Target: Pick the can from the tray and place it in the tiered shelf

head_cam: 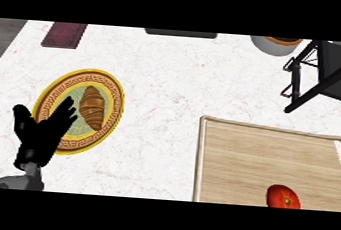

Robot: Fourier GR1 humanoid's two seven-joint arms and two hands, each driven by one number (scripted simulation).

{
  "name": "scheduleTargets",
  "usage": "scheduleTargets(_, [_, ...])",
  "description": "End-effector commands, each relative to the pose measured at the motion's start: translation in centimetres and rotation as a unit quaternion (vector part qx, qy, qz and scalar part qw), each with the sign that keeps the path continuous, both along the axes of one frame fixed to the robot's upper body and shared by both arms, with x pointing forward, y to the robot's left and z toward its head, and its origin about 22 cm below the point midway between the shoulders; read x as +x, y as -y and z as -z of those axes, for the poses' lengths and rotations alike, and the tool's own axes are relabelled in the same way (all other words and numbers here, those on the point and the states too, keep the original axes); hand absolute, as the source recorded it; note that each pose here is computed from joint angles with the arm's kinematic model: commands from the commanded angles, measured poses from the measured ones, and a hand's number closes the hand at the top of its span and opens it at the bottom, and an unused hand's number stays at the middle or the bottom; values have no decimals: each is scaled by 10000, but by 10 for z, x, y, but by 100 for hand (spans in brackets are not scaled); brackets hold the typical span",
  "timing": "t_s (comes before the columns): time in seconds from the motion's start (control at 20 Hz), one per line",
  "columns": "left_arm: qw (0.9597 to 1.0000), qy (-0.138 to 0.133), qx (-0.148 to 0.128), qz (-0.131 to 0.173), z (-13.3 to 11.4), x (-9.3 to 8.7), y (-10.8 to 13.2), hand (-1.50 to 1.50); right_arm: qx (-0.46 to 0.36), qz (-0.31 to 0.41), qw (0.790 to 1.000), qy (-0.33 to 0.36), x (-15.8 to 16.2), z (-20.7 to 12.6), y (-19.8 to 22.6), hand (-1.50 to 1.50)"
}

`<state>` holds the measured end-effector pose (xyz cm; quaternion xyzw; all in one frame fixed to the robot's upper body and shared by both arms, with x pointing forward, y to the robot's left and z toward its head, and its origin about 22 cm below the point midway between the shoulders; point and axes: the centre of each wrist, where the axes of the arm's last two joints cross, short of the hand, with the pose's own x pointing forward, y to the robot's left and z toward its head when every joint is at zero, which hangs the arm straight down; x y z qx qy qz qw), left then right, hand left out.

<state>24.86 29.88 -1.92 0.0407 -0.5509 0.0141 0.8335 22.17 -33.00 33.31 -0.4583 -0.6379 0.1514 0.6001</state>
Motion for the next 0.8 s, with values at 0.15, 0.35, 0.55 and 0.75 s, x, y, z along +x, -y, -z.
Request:
scheduleTargets(0.15, [9996, -270, 2, -37, 20, 8, 10, 0, 203, 342, 9990, 185, 32, -39, 56, 150])
scheduleTargets(0.35, [9995, -301, 10, 33, 12, 7, 15, 0, 11, 458, 9989, 66, 57, -33, 78, 150])
scheduleTargets(0.55, [9995, -262, -49, -159, 5, 11, 0, 0, -30, 177, 9997, -151, 72, -46, 71, 150])
scheduleTargets(0.75, [9995, -324, -59, -7, 14, -2, 16, 0, -182, 87, 9990, -410, 84, -38, 94, 150])
